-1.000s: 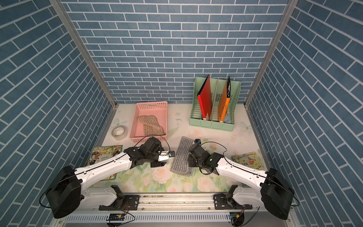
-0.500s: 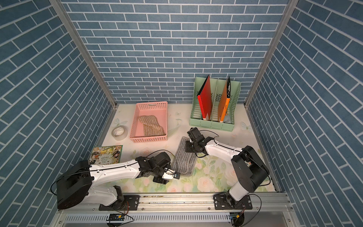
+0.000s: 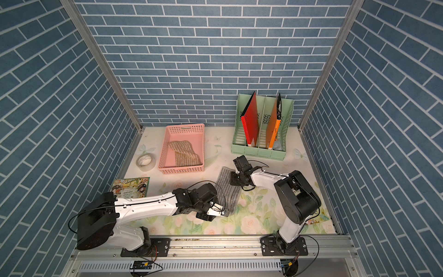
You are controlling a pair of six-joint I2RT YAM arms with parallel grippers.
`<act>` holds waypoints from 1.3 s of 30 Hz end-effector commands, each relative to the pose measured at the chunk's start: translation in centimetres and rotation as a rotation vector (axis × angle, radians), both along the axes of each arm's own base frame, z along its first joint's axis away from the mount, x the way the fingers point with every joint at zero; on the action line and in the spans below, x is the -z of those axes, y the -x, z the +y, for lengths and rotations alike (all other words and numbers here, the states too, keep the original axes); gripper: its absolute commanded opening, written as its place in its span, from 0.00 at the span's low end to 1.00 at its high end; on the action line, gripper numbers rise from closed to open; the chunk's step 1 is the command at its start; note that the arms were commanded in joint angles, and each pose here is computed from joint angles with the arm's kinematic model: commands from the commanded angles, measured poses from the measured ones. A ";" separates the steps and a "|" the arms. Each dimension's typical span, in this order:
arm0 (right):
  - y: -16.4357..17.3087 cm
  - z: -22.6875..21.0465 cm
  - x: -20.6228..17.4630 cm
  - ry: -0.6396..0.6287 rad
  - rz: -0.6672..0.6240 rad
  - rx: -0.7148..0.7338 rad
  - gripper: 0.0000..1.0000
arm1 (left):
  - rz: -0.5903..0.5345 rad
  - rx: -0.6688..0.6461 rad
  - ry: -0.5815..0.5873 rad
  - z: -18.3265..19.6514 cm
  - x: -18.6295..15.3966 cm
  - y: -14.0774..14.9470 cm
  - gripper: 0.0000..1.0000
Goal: Fold the square dishcloth
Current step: Fold the cleaning item at the center of the board.
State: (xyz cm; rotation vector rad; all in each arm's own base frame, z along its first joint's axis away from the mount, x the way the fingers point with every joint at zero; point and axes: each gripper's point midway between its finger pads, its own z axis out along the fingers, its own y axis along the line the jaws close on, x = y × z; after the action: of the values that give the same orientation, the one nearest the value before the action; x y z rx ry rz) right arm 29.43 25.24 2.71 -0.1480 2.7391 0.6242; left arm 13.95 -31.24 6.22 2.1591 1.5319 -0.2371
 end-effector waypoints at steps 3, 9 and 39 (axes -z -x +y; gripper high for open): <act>0.9 -0.8 1.7 0.033 0.026 -0.027 0.31 | 0.041 0.066 -0.056 0.4 1.0 2.3 0.58; 0.9 -1.1 1.7 0.046 0.022 -0.024 0.30 | -0.037 0.016 -0.055 -0.5 2.3 -0.3 0.60; 0.5 -2.3 2.2 0.122 0.017 -0.029 0.28 | 0.053 -0.038 -0.149 1.3 3.2 -1.1 0.08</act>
State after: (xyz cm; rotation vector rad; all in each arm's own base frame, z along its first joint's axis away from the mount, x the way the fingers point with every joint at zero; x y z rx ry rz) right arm 29.73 24.95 2.61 -0.1956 2.7186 0.6065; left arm 16.05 -31.40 2.45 2.2192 1.6220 -0.1514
